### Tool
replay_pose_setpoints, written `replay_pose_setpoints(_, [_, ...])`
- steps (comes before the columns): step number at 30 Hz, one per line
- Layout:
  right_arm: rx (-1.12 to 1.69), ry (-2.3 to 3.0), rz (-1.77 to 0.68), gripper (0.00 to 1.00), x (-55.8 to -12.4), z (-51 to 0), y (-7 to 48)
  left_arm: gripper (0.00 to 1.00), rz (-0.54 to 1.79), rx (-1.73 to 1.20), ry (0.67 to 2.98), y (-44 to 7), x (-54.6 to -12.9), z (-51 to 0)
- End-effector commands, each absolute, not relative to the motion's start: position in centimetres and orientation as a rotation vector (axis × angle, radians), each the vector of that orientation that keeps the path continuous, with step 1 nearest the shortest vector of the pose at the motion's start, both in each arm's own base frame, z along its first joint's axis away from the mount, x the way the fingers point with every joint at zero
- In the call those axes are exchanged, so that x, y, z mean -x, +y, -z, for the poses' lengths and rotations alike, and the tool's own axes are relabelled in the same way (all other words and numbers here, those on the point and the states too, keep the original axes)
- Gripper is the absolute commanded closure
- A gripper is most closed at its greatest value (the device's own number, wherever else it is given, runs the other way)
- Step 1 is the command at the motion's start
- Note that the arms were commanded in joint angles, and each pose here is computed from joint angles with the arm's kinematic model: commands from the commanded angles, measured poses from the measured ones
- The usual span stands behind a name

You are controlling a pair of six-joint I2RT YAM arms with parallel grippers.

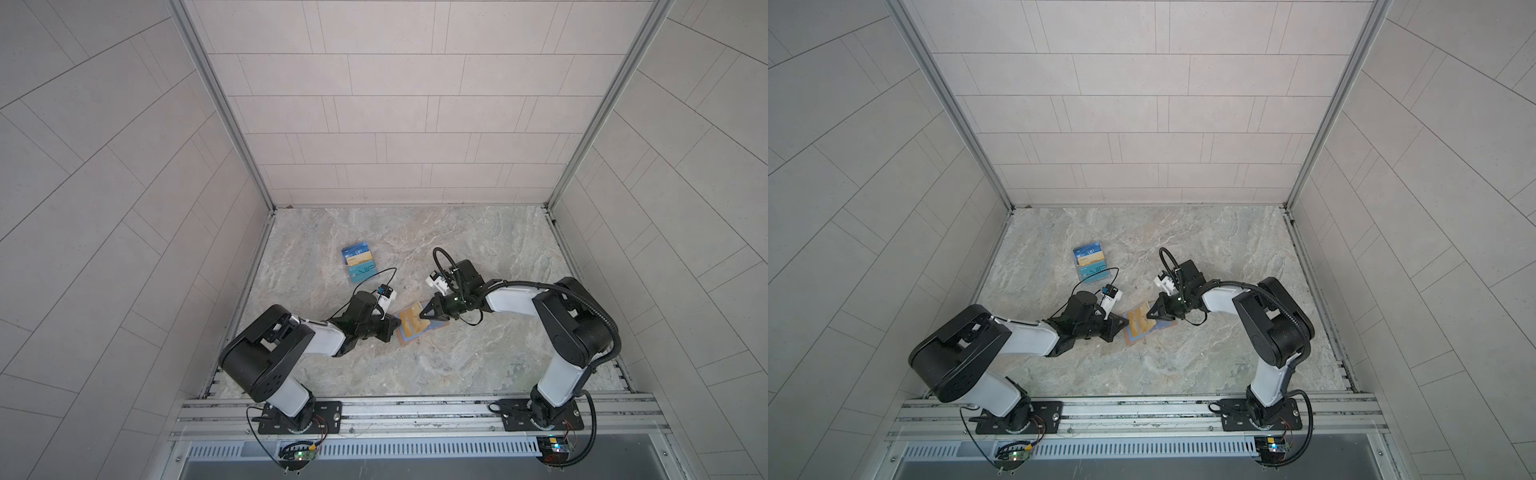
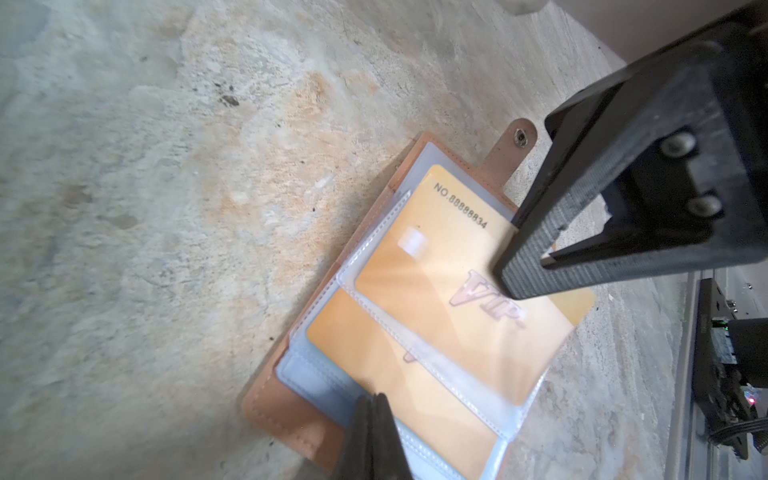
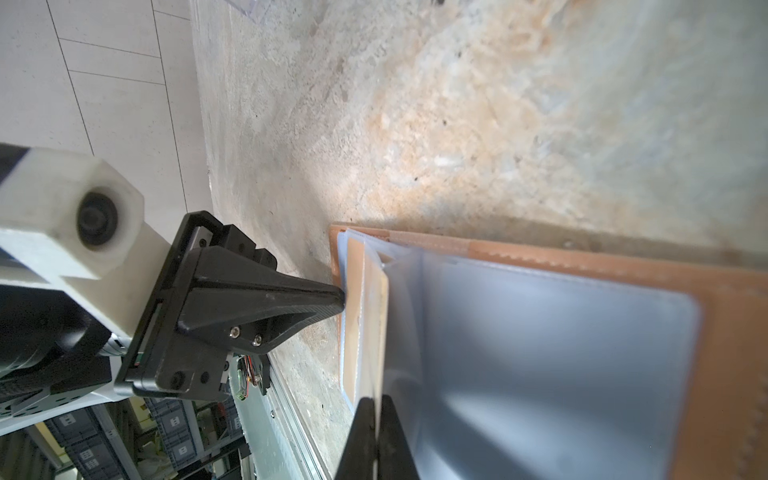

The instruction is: Take the credit cards out of the card holder

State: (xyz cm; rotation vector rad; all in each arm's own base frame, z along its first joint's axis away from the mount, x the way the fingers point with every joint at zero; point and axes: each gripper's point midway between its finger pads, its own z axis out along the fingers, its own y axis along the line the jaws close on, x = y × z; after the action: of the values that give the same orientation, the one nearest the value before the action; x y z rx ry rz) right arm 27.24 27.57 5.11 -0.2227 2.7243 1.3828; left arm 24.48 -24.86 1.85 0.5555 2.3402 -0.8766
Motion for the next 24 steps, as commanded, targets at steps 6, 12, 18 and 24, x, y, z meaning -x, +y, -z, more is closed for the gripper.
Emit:
replay_pose_setpoints(6, [0.291,2.749,-1.388,0.98,-26.2,-4.7,27.9,1.0,0.83,-0.588,2.423,-24.1,-23.3,-1.1])
replay_pose_setpoints(12, [0.288,2.75,-1.405,0.98,-26.2,-4.2,28.6,1.0,0.872,-0.628,2.352,-25.4,-24.2,-2.7])
replay_pose_setpoints(18, [0.288,2.746,-1.425,0.98,-26.1,-3.9,29.3,1.0,0.931,-0.672,2.281,-26.4,-24.2,-4.1])
replay_pose_setpoints(24, [0.275,2.748,-1.435,0.99,-26.2,-3.4,30.0,1.0,0.949,-0.775,2.23,-27.9,-23.1,-4.7])
